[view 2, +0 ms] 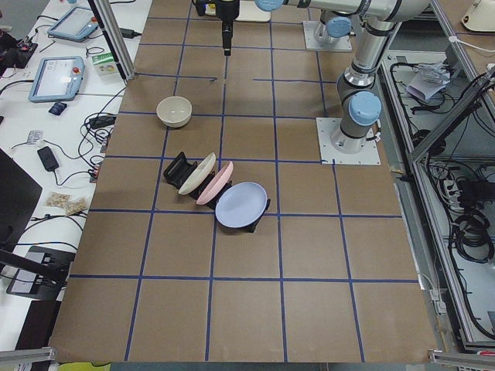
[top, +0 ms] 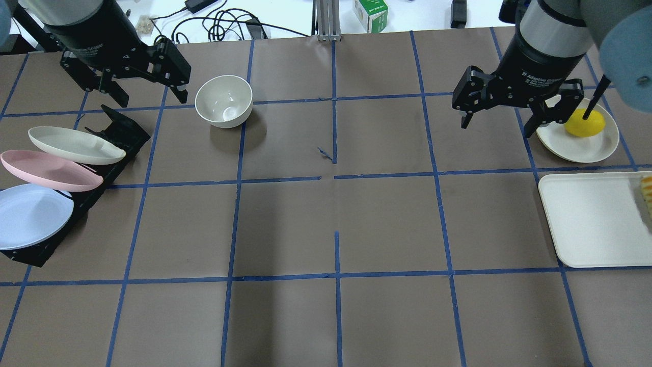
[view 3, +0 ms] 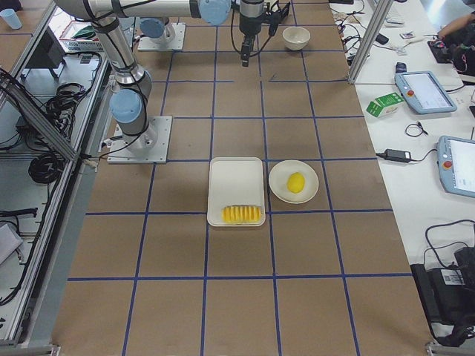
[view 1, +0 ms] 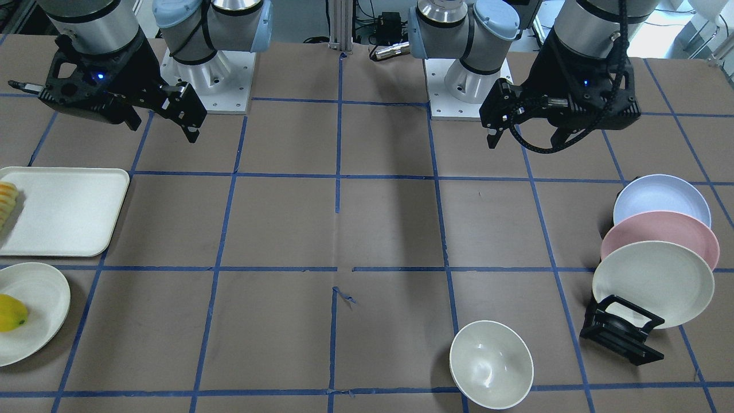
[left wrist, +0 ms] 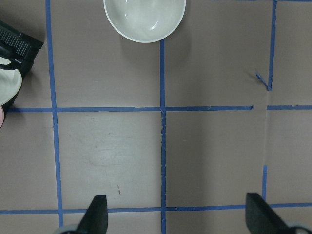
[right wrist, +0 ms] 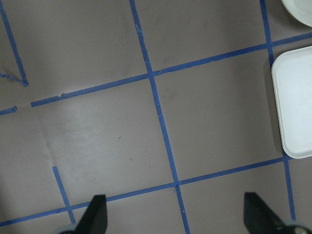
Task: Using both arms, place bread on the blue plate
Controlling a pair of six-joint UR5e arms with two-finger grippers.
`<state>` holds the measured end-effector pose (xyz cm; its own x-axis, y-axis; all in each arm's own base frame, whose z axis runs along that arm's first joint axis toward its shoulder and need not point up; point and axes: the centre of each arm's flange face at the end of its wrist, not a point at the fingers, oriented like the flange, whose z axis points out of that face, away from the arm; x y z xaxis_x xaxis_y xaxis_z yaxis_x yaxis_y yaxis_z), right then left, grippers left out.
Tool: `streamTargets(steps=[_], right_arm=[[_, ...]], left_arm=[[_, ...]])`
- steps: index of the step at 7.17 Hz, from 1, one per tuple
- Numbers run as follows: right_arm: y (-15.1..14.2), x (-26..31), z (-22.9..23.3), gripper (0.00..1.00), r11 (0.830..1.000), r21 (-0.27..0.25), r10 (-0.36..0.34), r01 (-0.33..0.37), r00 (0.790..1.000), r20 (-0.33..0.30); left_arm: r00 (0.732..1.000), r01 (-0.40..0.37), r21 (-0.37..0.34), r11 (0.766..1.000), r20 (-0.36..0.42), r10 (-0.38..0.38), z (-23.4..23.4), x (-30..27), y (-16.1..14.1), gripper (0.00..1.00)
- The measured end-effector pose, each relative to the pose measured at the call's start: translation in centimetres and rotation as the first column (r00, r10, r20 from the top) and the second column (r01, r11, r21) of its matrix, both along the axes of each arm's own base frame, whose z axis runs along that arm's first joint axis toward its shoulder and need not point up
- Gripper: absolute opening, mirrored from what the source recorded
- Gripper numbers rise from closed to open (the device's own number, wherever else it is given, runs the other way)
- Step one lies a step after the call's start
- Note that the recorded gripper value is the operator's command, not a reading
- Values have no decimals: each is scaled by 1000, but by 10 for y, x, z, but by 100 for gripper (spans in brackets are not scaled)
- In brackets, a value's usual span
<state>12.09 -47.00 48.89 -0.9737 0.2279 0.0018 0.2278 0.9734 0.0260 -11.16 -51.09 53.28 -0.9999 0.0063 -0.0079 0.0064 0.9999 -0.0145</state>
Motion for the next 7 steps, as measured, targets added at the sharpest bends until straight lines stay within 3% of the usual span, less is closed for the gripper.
streamTargets(steps=[5,7], right_arm=[[4,0,0,100,1000,1,0,0,1000,-3],[3,-2,-1,100,1000,2,1,-1,1000,-12]], left_arm=[[999,32,0,999,-40,-32,-1,-8,4,100],[1000,2,10,1000,-2,-2,-4,41,6,100]])
